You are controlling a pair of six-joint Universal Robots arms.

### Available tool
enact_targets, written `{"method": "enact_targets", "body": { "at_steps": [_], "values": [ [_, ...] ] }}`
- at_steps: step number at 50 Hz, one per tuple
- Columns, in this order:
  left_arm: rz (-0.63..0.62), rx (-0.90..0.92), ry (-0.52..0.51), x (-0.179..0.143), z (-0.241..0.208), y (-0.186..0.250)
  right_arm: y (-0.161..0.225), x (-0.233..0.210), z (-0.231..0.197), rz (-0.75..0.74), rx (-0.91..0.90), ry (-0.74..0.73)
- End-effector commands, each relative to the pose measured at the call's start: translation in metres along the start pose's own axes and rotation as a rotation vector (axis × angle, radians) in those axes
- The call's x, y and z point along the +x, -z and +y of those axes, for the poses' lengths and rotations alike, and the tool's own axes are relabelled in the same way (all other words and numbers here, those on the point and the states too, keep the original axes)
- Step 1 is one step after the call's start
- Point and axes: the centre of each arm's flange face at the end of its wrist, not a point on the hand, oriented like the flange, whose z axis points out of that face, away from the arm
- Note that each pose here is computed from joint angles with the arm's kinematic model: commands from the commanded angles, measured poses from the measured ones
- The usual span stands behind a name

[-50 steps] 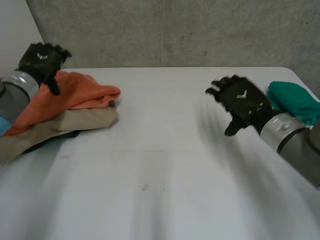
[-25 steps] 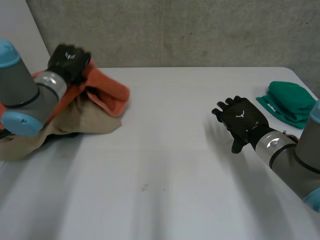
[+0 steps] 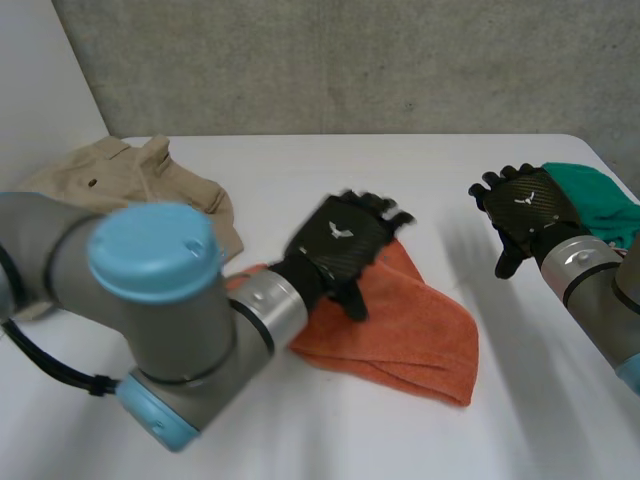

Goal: Fold the laundry.

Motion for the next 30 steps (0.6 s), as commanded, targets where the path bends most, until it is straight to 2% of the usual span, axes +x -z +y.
{"method": "enact_targets", "body": {
  "at_steps": [1, 3, 7, 14, 18, 25, 30],
  "values": [
    [-0.208, 0.058, -0.014, -0.080, -0.033, 0.018, 0.001, -0.001, -0.005, -0.023, 0.007, -0.040],
    [-0.250, 0.070, -0.014, -0.098, -0.038, 0.021, 0.005, -0.003, -0.008, -0.052, -0.017, -0.055],
    [-0.282, 0.046, -0.017, -0.115, -0.032, 0.021, 0.016, -0.004, -0.013, -0.115, -0.106, -0.098],
    [-0.242, -0.107, 0.040, -0.113, 0.003, 0.008, 0.036, -0.011, -0.007, -0.219, -0.277, -0.150],
    [-0.219, -0.187, 0.057, -0.112, 0.028, -0.003, 0.039, -0.016, -0.005, -0.226, -0.276, -0.150],
    [-0.172, -0.307, -0.033, -0.098, 0.057, -0.009, 0.043, -0.026, 0.006, -0.226, -0.277, -0.138],
    [-0.209, -0.352, -0.080, -0.099, 0.066, -0.009, 0.044, -0.029, 0.011, -0.227, -0.278, -0.135]
  ]
}}
